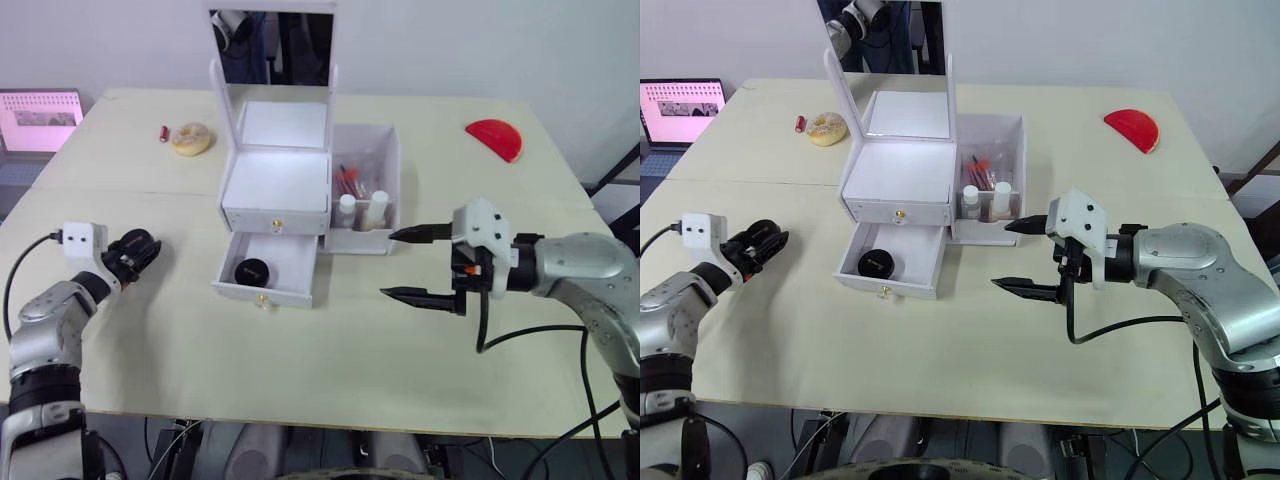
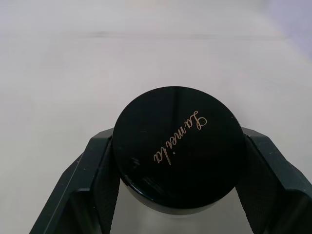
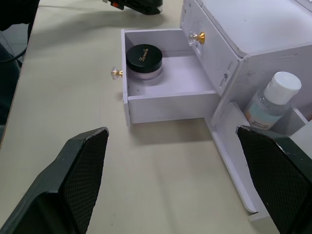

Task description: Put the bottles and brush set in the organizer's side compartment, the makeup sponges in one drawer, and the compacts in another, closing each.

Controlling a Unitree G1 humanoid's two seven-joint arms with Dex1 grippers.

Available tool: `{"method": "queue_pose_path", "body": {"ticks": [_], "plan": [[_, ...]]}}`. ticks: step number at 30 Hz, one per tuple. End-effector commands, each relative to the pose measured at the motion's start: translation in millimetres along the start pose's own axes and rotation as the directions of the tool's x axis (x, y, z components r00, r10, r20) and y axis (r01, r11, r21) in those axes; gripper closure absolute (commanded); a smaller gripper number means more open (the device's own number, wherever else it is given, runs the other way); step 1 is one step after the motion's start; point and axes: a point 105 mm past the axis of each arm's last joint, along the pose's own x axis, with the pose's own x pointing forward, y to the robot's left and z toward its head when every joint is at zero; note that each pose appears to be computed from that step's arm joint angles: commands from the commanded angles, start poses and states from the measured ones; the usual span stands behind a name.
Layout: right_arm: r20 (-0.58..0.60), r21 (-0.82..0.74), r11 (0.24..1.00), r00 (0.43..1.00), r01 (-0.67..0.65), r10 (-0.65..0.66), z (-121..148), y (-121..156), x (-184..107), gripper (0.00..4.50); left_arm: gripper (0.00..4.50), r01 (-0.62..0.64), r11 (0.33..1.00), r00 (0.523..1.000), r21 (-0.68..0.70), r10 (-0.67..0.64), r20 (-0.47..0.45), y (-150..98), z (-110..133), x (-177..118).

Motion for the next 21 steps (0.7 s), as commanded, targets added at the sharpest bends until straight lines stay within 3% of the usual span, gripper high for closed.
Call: {"method": "queue_pose_path", "body": {"ticks": [1, 4, 7, 10, 15, 21], "plan": [[0.018, -0.034, 0.999, 1.0, 0.004, -0.004, 9, 1, -1, 0.0, 1.82, 0.202, 0.977, 0.972, 0.068, -0.208, 0.109, -37, 52, -19], [0.017, -0.03, 1.0, 1.0, 0.002, -0.001, 9, 2, 1, 0.0, 1.82, 0.36, 0.931, 0.929, 0.061, -0.364, 0.066, -70, 56, -30], [0.017, -0.028, 1.0, 1.0, 0.003, -0.002, 8, 1, 2, 0.0, 1.82, 0.554, 0.831, 0.832, 0.053, -0.553, -0.045, -110, 49, -38], [0.016, -0.027, 1.0, 1.0, 0.01, -0.009, 6, 0, 4, 0.0, 1.82, 0.651, 0.757, 0.759, 0.058, -0.647, -0.077, -136, 47, -32], [0.015, -0.028, 0.999, 0.999, 0.033, -0.033, 6, 0, 6, 0.0, 1.82, 0.737, 0.672, 0.676, 0.071, -0.73, -0.1, -160, 47, -16], [0.011, -0.025, 0.997, 0.997, 0.071, -0.071, 5, -1, 5, 0.0, 1.82, 0.8, 0.592, 0.599, 0.098, -0.777, -0.193, -169, 31, -6]]}}
